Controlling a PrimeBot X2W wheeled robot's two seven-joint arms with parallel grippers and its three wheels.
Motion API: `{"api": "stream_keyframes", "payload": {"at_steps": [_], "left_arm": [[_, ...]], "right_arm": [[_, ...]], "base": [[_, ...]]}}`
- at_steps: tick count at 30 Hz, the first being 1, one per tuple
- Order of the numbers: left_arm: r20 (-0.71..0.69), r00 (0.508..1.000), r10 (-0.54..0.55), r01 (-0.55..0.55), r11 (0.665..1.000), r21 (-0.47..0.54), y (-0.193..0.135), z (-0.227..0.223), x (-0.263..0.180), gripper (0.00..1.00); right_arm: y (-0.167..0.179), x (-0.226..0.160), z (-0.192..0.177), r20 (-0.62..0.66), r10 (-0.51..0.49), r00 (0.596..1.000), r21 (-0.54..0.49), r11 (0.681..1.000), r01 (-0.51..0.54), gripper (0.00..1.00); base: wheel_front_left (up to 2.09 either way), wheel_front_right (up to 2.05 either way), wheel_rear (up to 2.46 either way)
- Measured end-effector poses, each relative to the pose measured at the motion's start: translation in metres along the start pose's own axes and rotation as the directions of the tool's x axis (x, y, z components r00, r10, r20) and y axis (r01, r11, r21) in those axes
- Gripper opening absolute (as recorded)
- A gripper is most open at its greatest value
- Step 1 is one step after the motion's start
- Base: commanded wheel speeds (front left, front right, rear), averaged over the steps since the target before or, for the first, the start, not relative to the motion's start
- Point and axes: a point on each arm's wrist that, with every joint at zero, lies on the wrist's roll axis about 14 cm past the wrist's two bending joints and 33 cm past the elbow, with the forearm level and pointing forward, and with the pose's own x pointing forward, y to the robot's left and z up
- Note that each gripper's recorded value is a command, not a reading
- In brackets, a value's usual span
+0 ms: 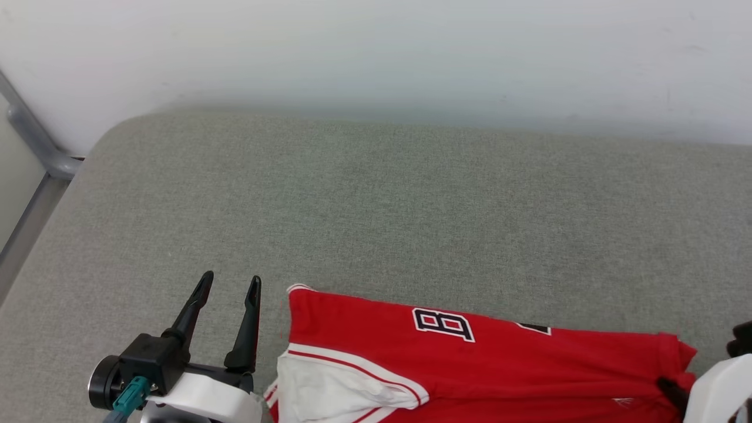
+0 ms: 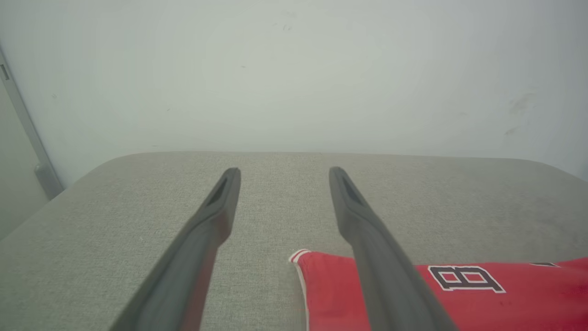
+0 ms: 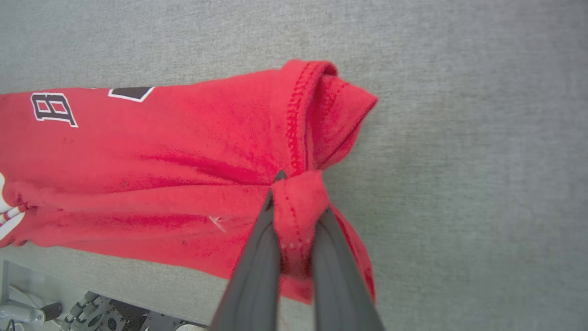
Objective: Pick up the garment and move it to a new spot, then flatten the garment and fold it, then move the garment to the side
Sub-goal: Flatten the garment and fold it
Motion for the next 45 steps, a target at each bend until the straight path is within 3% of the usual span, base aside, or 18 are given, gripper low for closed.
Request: {"api": "stream_keyframes", "payload": {"at_steps": [9,14,20,24,29,34,37,42,45], "left_arm": [[-0.004,1.0,-0.02,0.02,1.0,0.0,-0.006,-0.001,-0.003,1.0],[-0.013,1.0,-0.027,0.027,1.0,-0.007,-0.01,-0.003,-0.006,1.0],[-0.024,0.999,-0.027,0.026,1.0,-0.013,-0.01,-0.005,-0.008,1.0],[-0.026,0.999,-0.02,0.019,1.0,-0.011,-0.009,-0.005,-0.009,1.0],[-0.027,1.0,-0.009,0.009,1.0,-0.01,-0.005,-0.004,-0.011,1.0],[-0.03,1.0,0.003,-0.003,1.0,-0.006,-0.001,-0.004,-0.012,1.0],[-0.031,0.999,0.011,-0.011,1.0,-0.005,0.002,-0.004,-0.01,1.0],[-0.041,0.999,0.022,-0.022,1.0,-0.007,0.006,-0.007,-0.005,1.0],[-0.048,0.999,0.025,-0.026,1.0,-0.009,0.009,-0.01,-0.001,1.0]], "right_arm": [[-0.056,-0.033,0.018,0.039,-0.143,0.989,0.076,0.987,0.139,0.0],[-0.042,-0.033,0.004,-0.014,-0.043,0.999,0.246,0.968,0.045,0.0],[-0.006,-0.034,0.01,-0.01,0.19,0.982,0.416,0.894,-0.169,0.0],[0.032,-0.025,0.008,0.011,0.421,0.907,0.527,0.769,-0.363,0.0],[0.088,-0.015,0.005,0.018,0.621,0.784,0.582,0.631,-0.513,0.0],[0.145,-0.01,0.004,0.021,0.747,0.665,0.596,0.525,-0.608,0.0],[0.176,-0.008,0.006,0.023,0.792,0.61,0.591,0.481,-0.648,0.0],[0.221,0.0,-0.001,-0.012,0.838,0.546,0.585,0.449,-0.675,0.0],[0.239,0.008,-0.011,-0.053,0.844,0.533,0.58,0.461,-0.672,0.0]], "base": [[0.0,0.0,0.0],[0.0,0.0,0.0],[0.0,0.0,0.0],[0.0,0.0,0.0],[0.0,0.0,0.0],[0.0,0.0,0.0],[0.0,0.0,0.0],[0.0,0.0,0.0],[0.0,0.0,0.0]]}}
